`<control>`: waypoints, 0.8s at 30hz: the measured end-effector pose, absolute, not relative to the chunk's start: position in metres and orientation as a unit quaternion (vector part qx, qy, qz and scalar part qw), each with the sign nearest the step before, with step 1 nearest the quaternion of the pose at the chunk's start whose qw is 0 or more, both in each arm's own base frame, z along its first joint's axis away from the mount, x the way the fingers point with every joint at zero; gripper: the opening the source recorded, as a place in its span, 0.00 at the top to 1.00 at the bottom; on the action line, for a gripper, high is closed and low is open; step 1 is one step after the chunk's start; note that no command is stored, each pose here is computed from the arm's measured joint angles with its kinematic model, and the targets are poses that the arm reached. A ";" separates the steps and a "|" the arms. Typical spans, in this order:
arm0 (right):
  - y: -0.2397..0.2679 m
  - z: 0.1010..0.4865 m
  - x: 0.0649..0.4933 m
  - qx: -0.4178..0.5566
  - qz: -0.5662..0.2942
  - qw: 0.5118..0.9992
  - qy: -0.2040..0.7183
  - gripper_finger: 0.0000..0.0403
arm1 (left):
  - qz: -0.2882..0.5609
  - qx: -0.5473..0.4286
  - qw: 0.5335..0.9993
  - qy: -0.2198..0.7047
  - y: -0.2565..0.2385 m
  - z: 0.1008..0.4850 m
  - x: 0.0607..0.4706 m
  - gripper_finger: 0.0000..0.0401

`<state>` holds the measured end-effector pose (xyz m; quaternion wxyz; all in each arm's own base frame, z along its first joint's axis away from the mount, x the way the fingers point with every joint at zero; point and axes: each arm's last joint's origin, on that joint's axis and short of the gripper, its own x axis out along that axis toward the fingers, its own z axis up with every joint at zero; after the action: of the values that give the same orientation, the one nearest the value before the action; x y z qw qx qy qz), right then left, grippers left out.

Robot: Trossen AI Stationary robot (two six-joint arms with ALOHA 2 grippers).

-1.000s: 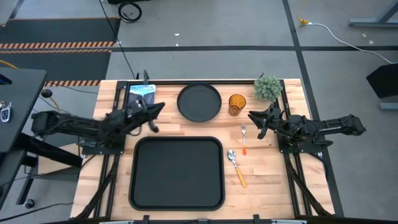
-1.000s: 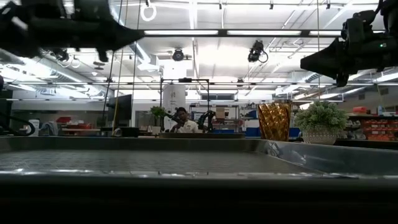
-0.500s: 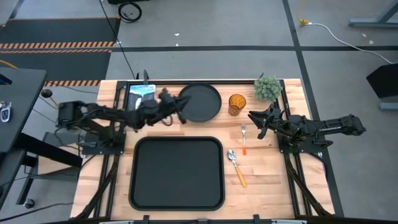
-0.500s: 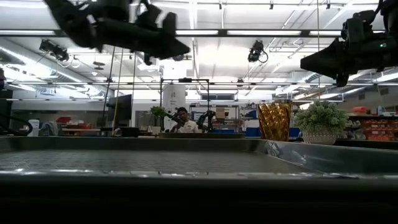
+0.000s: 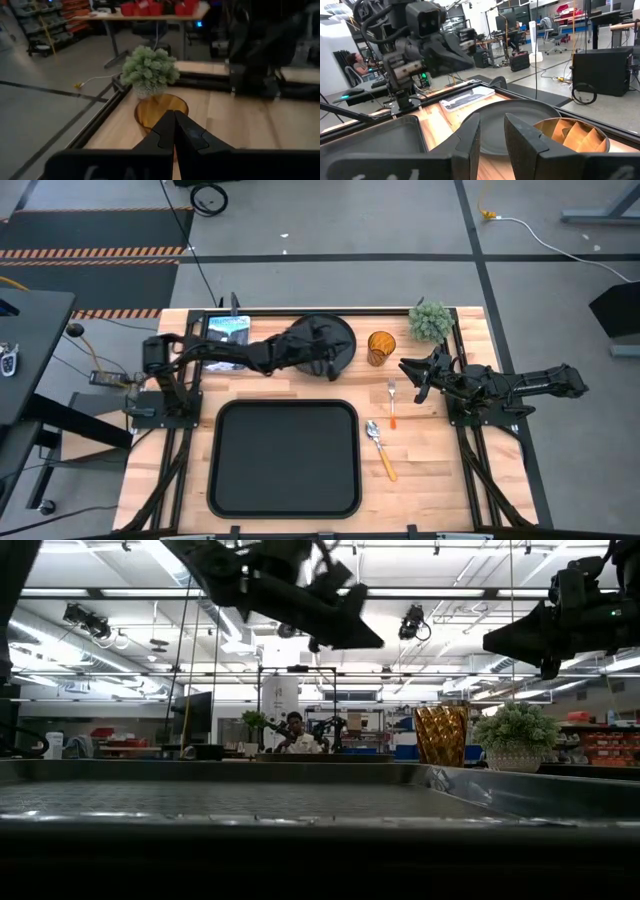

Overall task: Pick and place plate/cup/fork/spoon on tray
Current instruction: Put the brown cup on the black tray

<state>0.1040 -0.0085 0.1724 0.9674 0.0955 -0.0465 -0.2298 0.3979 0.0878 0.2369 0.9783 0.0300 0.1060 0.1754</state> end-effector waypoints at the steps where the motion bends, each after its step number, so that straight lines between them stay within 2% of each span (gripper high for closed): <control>1: -0.009 0.172 0.104 0.095 -0.230 0.967 -0.047 0.77 | 0.175 0.034 0.978 0.110 0.089 0.236 0.405 0.98; 8: -0.008 0.172 0.104 0.095 -0.230 0.967 -0.047 0.77 | 0.160 0.034 0.972 0.168 0.097 0.231 0.446 0.96; 13: -0.008 0.172 0.104 0.095 -0.230 0.967 -0.046 0.77 | 0.130 0.021 0.964 0.232 0.099 0.238 0.464 0.81; 19: -0.008 0.172 0.104 0.096 -0.230 0.967 -0.047 0.77 | 0.091 0.046 0.960 0.261 0.100 0.251 0.477 0.61; 24: -0.008 0.173 0.104 0.096 -0.230 0.967 -0.047 0.77 | 0.092 0.060 0.959 0.262 0.108 0.248 0.487 0.53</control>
<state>0.1040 -0.0085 0.1725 0.9674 0.0956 -0.0471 -0.2297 0.4865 0.1079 0.2482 0.9587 0.0601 0.2622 0.0918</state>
